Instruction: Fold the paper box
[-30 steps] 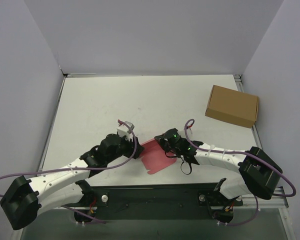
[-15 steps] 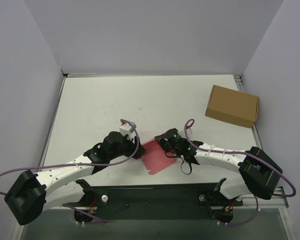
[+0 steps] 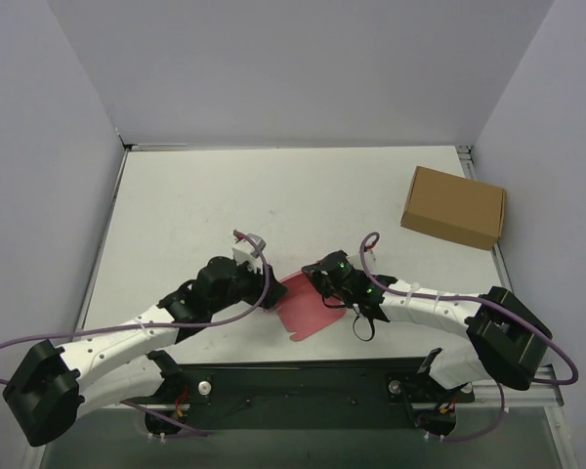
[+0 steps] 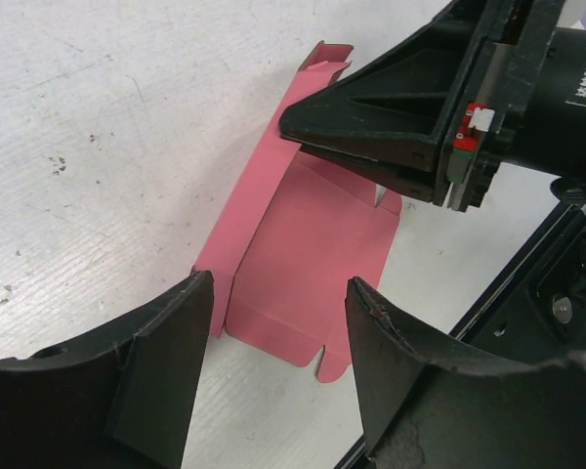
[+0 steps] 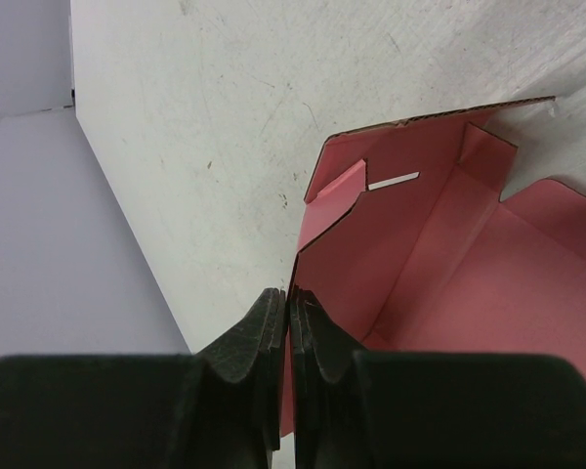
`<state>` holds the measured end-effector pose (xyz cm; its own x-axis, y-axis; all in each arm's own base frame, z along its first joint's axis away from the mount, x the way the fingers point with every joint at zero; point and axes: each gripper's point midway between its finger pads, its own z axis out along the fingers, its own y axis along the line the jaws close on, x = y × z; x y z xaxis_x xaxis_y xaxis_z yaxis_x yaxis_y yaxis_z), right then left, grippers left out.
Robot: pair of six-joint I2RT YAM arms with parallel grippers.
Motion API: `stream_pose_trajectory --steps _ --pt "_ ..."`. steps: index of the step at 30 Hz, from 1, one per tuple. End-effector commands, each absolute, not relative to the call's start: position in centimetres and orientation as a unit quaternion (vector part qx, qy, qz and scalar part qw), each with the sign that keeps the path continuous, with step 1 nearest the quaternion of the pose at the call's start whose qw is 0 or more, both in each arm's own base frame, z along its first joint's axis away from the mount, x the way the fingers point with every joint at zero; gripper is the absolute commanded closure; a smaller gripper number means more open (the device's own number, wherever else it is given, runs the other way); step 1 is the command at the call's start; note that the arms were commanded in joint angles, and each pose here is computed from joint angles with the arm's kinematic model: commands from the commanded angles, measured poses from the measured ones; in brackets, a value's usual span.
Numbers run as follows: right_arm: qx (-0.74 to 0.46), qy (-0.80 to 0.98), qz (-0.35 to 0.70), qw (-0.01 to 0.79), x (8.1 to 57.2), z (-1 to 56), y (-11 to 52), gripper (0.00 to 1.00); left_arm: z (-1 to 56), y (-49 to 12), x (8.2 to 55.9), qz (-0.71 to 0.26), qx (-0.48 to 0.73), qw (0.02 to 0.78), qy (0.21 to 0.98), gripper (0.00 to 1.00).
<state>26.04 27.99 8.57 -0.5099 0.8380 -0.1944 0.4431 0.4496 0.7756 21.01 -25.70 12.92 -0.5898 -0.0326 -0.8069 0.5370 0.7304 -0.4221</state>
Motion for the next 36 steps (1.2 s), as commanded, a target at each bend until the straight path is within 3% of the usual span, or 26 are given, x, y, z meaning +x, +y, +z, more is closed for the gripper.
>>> stream_pose_trajectory --steps 1,25,36 --pt "0.383 0.818 0.302 0.305 25.4 7.0 26.6 1.0 15.9 -27.3 20.9 -0.363 0.157 0.444 0.804 0.35" --pt "0.376 0.819 0.291 0.321 24.8 6.0 25.4 1.0 12.2 -27.7 20.3 -0.347 0.14 0.392 0.84 0.41" --pt "0.372 0.825 0.272 0.327 24.4 5.2 24.6 1.0 13.4 -29.1 21.6 -0.375 0.139 0.429 0.81 0.41"
